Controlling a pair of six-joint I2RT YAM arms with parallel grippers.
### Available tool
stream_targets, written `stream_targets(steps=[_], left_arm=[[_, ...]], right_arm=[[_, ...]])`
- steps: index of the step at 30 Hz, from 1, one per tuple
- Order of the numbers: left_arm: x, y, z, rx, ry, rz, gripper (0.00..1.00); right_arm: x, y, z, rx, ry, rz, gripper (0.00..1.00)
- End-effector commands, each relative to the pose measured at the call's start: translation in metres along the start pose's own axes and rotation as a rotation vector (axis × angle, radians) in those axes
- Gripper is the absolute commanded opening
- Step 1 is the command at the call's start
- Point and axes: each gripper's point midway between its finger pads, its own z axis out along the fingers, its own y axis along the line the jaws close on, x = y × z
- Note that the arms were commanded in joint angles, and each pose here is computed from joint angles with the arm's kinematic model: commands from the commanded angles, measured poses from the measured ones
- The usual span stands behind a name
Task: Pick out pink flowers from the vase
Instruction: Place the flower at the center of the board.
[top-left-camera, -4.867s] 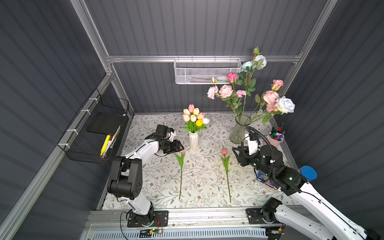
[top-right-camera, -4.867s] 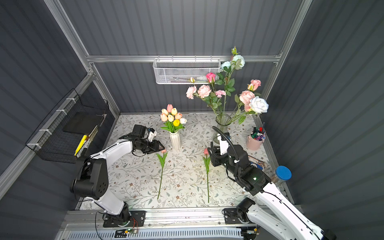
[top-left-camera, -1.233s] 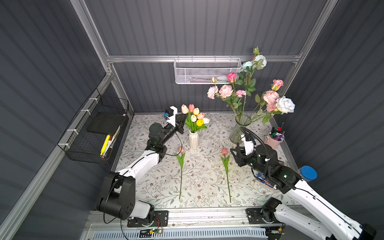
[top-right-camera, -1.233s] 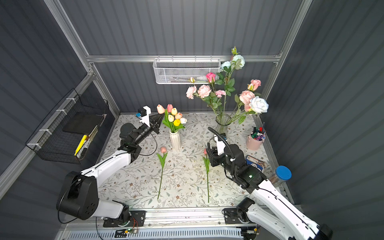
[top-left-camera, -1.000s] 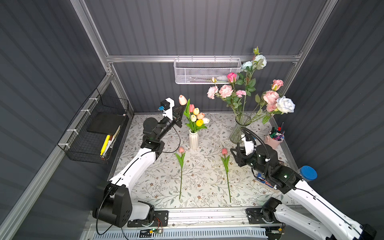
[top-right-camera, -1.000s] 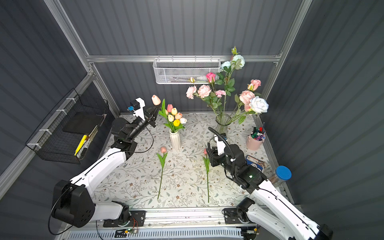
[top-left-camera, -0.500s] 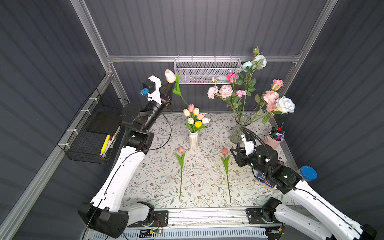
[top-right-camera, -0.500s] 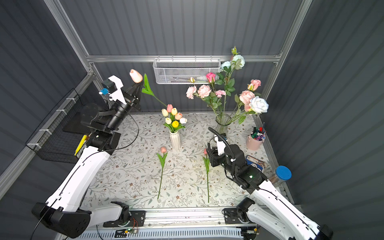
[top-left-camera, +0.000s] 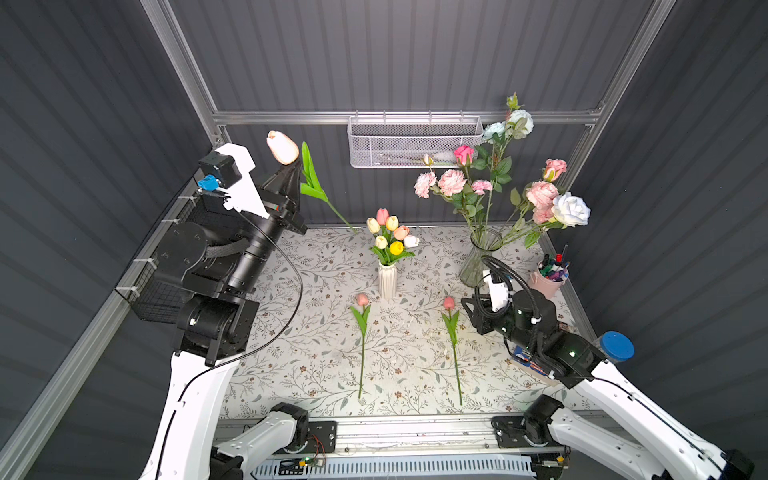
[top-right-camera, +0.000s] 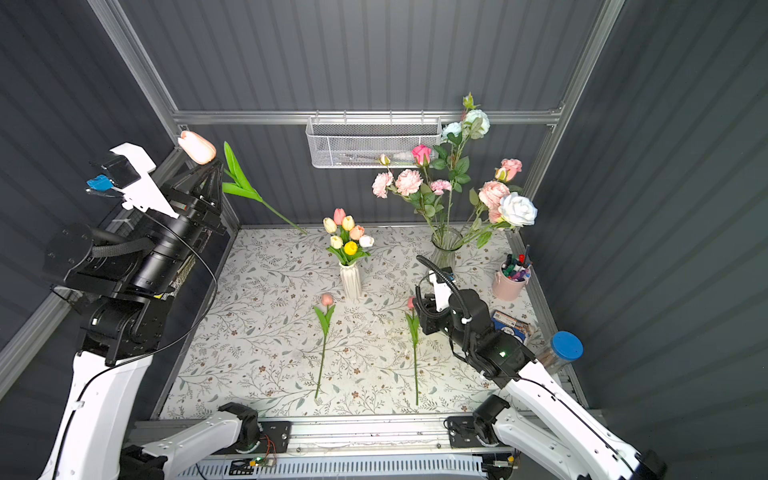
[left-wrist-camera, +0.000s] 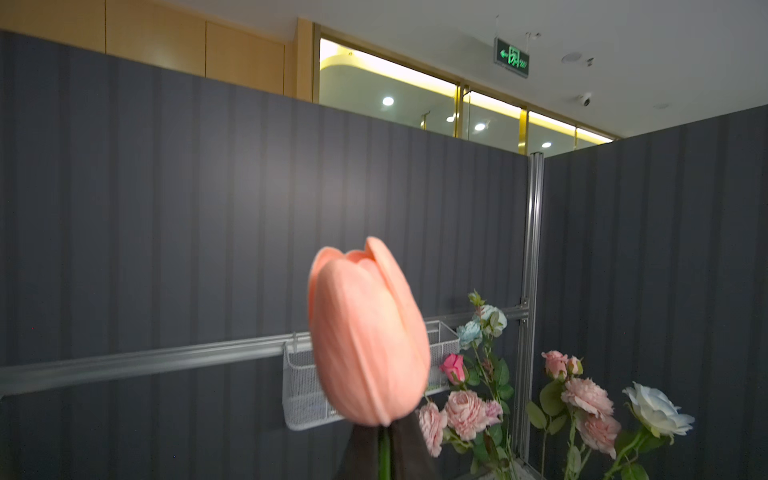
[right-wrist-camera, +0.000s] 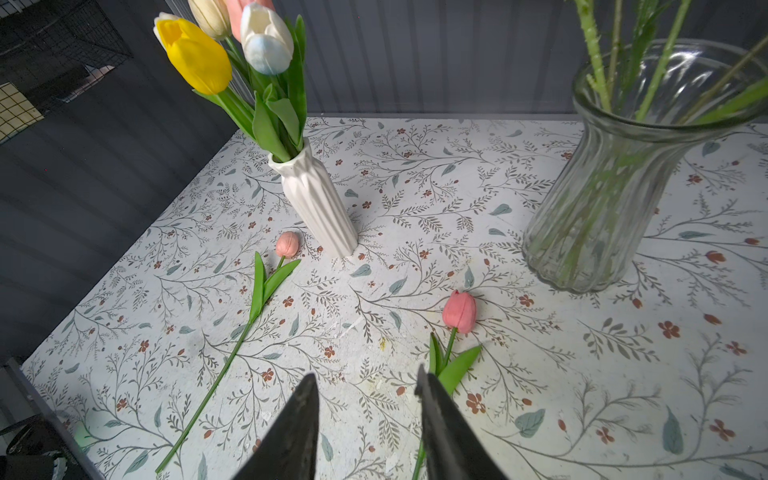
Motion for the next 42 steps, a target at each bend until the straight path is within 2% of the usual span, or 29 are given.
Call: stream_targets(steps=[1, 4, 8, 12, 13, 14, 18, 25, 28, 42], left_arm=[[0.058, 0.014, -0.010, -0.089, 0.241, -0.111, 0.00], [0.115, 0.009, -0.012, -0.077, 0.452, -0.224, 0.00], [0.199, -0.014, -0.016, 0.008, 0.735, -0.418, 0.00], [0.283, -0.019, -0.030, 0.027, 0.946, -0.527, 0.00], [0.312, -0.016, -0.038, 0.020, 1.009, -0.570, 0.00], [0.328, -0.019, -0.043, 0.052, 1.045, -0.628, 0.00], [0.373, -0.024, -0.051, 0.101, 1.130, -0.710, 0.00], [0.445, -0.026, -0.082, 0.126, 1.295, -0.741, 0.00], [0.471, -0.023, -0.087, 0.104, 1.313, -0.759, 0.00], [0.543, -0.019, -0.082, 0.093, 1.396, -0.750, 0.00]], right_arm=[[-0.003, 0.001, -0.004, -0.005, -0.005, 0.016, 0.42], [-0.002, 0.000, -0.004, -0.001, -0.001, 0.021, 0.42], [-0.002, -0.001, -0.006, 0.006, -0.004, 0.024, 0.42], [-0.002, -0.003, -0.009, 0.012, -0.011, 0.027, 0.42], [-0.002, -0.003, -0.009, 0.013, -0.013, 0.027, 0.42], [-0.002, -0.003, -0.010, 0.013, -0.016, 0.029, 0.42], [-0.002, -0.003, -0.011, 0.011, -0.021, 0.039, 0.42], [0.000, -0.006, -0.011, 0.024, -0.022, 0.042, 0.42], [0.002, -0.007, -0.009, 0.027, -0.023, 0.052, 0.42], [0.004, -0.005, -0.008, 0.012, -0.019, 0.054, 0.42]])
